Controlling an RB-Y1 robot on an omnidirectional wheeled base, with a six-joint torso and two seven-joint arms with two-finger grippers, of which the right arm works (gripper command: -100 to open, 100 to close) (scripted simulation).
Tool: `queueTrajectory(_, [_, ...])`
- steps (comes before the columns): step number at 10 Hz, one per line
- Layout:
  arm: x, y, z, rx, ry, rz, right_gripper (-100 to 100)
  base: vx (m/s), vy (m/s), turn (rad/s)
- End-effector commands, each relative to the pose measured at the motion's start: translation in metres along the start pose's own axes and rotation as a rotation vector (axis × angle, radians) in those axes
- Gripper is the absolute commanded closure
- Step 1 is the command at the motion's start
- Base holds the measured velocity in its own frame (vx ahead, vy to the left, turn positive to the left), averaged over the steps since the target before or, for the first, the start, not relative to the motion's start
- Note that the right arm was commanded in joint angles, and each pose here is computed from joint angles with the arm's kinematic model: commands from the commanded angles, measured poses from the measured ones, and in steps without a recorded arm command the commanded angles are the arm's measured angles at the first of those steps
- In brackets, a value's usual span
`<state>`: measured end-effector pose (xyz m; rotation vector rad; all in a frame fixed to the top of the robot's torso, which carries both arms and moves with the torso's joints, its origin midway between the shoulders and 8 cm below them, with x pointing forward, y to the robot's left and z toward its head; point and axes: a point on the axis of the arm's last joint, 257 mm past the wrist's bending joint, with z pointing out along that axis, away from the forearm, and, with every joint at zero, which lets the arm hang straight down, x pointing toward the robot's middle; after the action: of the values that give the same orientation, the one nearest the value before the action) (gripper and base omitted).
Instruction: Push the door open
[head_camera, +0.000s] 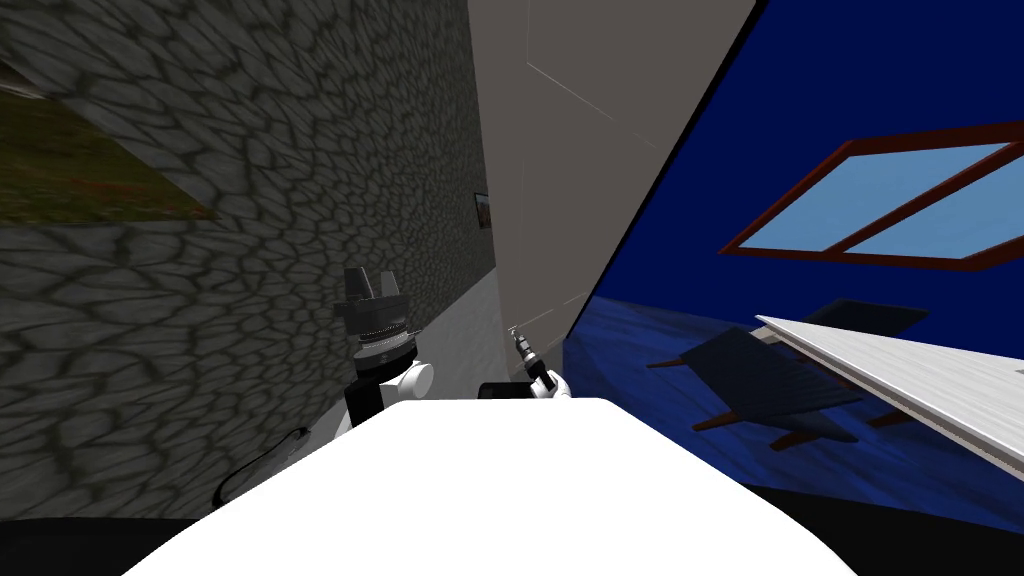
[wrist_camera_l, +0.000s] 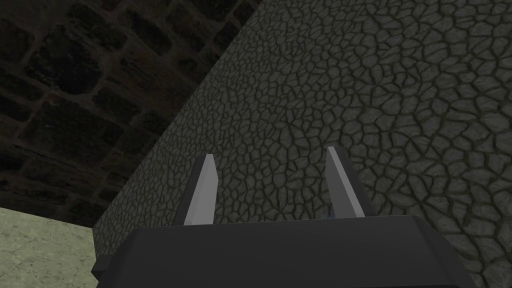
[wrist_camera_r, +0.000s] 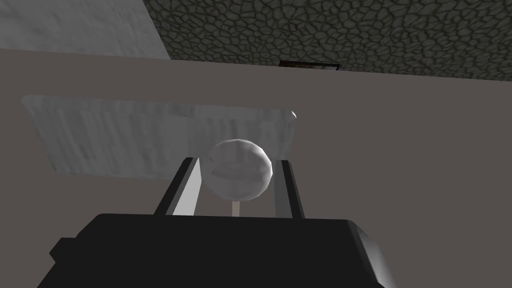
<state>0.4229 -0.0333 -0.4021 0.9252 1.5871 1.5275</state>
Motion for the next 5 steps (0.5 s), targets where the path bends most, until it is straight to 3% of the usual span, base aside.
queueTrajectory(1, [-0.015,0.007,0.0063,-0.015,-0.035,-0.001,100,0.208,0.191,-0.065])
queueTrajectory(3, [-0.025,0.007,0.0074,-0.016,-0.065,0.005,100,0.169,0.182,-0.050])
queueTrajectory(4, [-0.025,0.007,0.0074,-0.016,-0.065,0.005,100,0.101,0.083,-0.015])
queueTrajectory(5, [-0.032,0.008,0.0088,-0.018,-0.093,0.012,100,0.111,0.139,-0.048])
